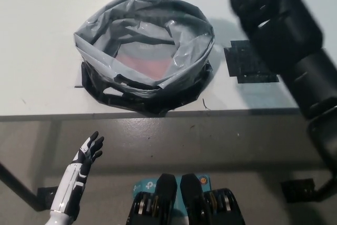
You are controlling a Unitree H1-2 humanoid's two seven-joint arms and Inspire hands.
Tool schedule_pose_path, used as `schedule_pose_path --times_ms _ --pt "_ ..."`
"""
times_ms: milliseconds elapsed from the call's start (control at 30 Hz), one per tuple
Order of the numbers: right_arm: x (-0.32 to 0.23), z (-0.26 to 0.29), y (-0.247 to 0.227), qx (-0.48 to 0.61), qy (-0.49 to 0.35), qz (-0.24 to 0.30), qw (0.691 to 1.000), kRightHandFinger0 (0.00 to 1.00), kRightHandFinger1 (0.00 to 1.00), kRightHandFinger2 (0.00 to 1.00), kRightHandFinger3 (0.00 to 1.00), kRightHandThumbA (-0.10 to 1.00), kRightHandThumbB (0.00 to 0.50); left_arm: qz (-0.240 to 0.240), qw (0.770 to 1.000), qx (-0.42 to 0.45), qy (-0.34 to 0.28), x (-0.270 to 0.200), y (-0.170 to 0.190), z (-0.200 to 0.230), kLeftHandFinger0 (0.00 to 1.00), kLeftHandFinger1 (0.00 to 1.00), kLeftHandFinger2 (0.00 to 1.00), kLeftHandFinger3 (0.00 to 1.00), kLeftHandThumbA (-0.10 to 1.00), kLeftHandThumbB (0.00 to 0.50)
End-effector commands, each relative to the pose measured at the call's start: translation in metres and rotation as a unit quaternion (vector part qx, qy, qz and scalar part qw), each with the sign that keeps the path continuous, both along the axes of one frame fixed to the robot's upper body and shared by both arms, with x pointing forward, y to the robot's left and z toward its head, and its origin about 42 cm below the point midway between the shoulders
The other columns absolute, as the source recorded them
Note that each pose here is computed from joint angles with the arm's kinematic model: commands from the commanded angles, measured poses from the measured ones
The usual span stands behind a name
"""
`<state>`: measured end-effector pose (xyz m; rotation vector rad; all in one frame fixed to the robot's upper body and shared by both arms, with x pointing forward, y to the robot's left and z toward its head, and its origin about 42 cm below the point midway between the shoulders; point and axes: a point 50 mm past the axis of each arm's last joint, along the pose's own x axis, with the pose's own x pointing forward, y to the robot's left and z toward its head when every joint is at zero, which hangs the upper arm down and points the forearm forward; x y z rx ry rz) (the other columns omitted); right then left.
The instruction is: Use the right hand to pick up a small rectangular container and put it into a plastic bag and lift the bag
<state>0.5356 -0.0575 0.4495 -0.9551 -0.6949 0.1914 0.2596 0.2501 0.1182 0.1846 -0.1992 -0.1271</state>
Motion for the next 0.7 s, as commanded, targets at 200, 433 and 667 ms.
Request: schedule_pose_path --times_ms 200,433,667 --pt "-0.02 -0.051 0.053 -0.034 0.032 0.042 0.998 0.0 0.21 0.61 0.58 -0.1 0.197 -0.006 1.0 0.003 -0.028 0.001 0.002 0.013 1.0 1.0 1.0 1.0 1.0 0.258" --pt "-0.025 -0.087 0.061 -0.047 0.058 0.046 0.996 0.0 0.15 0.61 0.57 -0.1 0.185 -0.006 0.999 0.004 -0.032 0.005 0.002 0.015 1.0 1.0 1.0 1.0 1.0 0.267" --pt "-0.02 -0.112 0.052 -0.066 0.072 0.034 0.995 0.0 0.26 0.73 0.73 -0.1 0.188 -0.008 0.999 0.01 -0.036 0.008 0.003 0.018 1.0 1.0 1.0 1.0 1.0 0.262"
